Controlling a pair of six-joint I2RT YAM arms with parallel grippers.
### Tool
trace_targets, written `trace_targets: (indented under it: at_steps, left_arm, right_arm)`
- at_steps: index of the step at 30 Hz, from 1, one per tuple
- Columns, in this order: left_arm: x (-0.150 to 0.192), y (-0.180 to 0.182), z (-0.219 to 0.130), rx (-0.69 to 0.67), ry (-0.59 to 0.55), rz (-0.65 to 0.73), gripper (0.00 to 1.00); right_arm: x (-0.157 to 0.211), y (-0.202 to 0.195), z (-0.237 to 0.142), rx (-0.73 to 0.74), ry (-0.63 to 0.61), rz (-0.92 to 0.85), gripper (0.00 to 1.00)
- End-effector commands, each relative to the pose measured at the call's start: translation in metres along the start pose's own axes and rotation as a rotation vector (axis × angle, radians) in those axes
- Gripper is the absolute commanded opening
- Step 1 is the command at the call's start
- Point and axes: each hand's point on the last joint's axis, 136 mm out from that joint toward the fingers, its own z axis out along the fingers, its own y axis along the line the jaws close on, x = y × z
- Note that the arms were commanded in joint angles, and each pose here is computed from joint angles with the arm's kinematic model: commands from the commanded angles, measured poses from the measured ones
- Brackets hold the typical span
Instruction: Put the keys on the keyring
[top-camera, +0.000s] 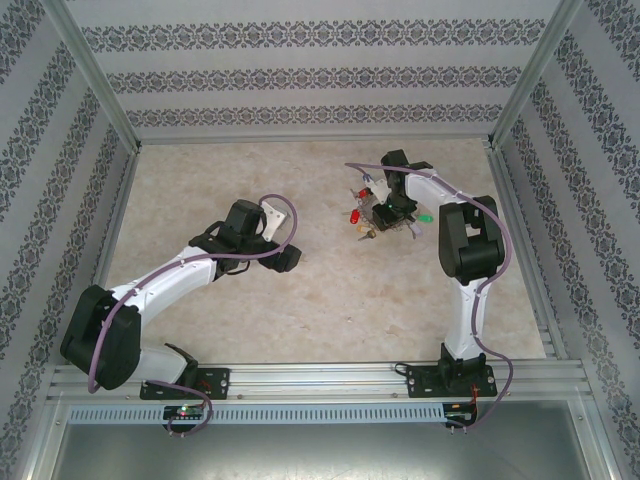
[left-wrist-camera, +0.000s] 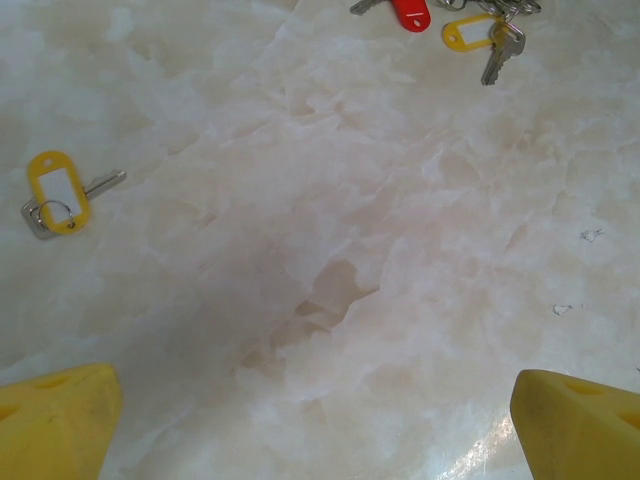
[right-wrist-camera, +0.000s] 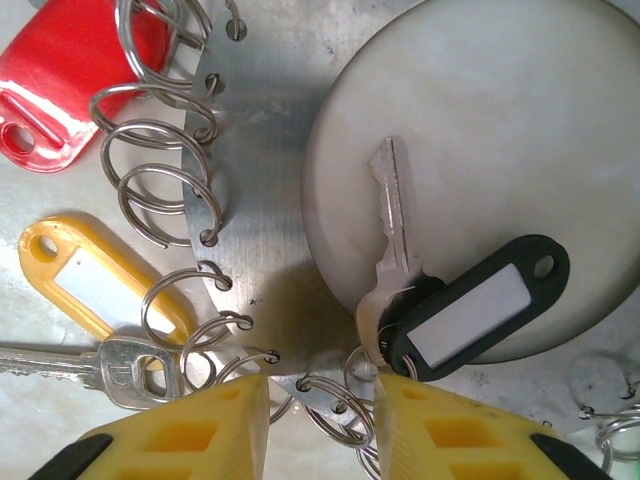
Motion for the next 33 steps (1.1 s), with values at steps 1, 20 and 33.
trace_targets:
  at_steps: [1, 20, 33]
  left_arm:
    - [-0.003, -0.003, -0.003, -0.007, -0.027, 0.019, 1.0]
    - [-0.002, -0.004, -0.002, -0.008, -0.017, 0.023, 1.0]
    - [-0.002, -0.005, -0.002, -0.013, -0.011, 0.035, 1.0]
  right_arm:
    - [0.004, 0.011, 0.001, -0.042, 0.026, 0.008, 0.34]
    - [0.01, 0.013, -0.009, -0.065, 0.036, 0.111, 0.32]
    - [0.014, 0.019, -0.007, -0.116, 0.048, 0.149, 0.22]
